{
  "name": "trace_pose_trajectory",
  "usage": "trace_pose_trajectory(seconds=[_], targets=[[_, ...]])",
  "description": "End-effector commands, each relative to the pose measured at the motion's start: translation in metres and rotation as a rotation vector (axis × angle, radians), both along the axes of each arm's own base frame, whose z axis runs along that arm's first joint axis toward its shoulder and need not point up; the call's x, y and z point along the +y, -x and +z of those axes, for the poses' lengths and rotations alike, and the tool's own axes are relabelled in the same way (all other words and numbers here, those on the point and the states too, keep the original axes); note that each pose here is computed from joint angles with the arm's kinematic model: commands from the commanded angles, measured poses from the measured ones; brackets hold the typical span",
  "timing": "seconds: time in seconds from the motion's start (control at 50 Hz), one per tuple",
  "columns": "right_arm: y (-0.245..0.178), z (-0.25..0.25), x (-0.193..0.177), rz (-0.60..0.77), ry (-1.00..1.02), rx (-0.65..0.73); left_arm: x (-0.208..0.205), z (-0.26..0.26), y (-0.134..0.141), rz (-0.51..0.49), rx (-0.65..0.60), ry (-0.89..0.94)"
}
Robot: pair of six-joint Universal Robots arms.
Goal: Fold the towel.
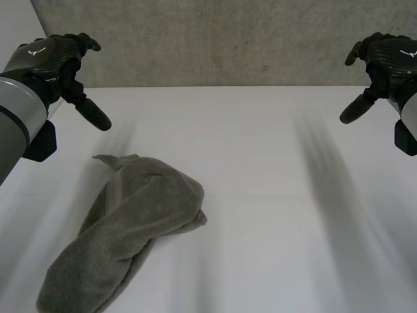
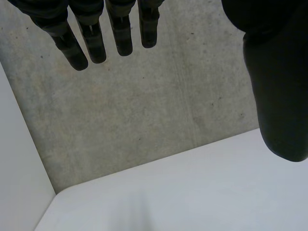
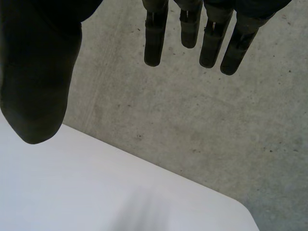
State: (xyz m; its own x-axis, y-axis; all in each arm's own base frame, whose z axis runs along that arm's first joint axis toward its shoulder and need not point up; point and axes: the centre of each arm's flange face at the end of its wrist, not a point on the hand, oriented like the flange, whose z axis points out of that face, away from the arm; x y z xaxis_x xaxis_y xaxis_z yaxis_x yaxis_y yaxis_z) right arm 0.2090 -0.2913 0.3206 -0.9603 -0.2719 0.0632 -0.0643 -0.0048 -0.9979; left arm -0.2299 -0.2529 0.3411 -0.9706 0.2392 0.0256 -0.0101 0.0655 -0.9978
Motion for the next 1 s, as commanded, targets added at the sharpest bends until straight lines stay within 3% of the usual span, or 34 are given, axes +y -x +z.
trace_pose_trajectory(seconds=[0.02, 0.36, 0.42, 0.5, 0.52, 0.56, 0.62, 0.8, 0.9, 1.0], targets=[[-0.001, -0.001, 0.000, 0.003, -0.001, -0.001, 0.002, -0.002, -0.001, -0.002, -0.014, -0.016], [-0.009, -0.011, 0.007, 0.054, -0.021, 0.027, 0.018, -0.038, -0.007, -0.006, -0.073, -0.138], [-0.024, -0.022, 0.014, 0.113, -0.042, 0.050, 0.026, -0.056, -0.013, -0.010, -0.152, -0.178], [-0.074, -0.047, 0.039, 0.338, -0.084, 0.119, 0.030, -0.081, -0.023, -0.008, -0.260, -0.227], [-0.074, -0.047, 0.039, 0.339, -0.084, 0.120, 0.032, -0.093, -0.028, -0.013, -0.310, -0.248], [-0.114, -0.067, 0.062, 0.512, -0.105, 0.172, 0.034, -0.105, -0.032, -0.019, -0.350, -0.267], [-0.136, -0.091, 0.071, 0.585, -0.146, 0.230, 0.040, -0.132, -0.040, -0.041, -0.415, -0.306], [-0.136, -0.126, 0.068, 0.523, -0.242, 0.300, 0.057, -0.165, -0.040, -0.116, -0.481, -0.355], [-0.128, -0.128, 0.070, 0.506, -0.262, 0.308, 0.059, -0.174, -0.022, -0.187, -0.496, -0.343], [-0.102, -0.117, 0.066, 0.447, -0.247, 0.295, 0.060, -0.173, 0.015, -0.296, -0.512, -0.286]])
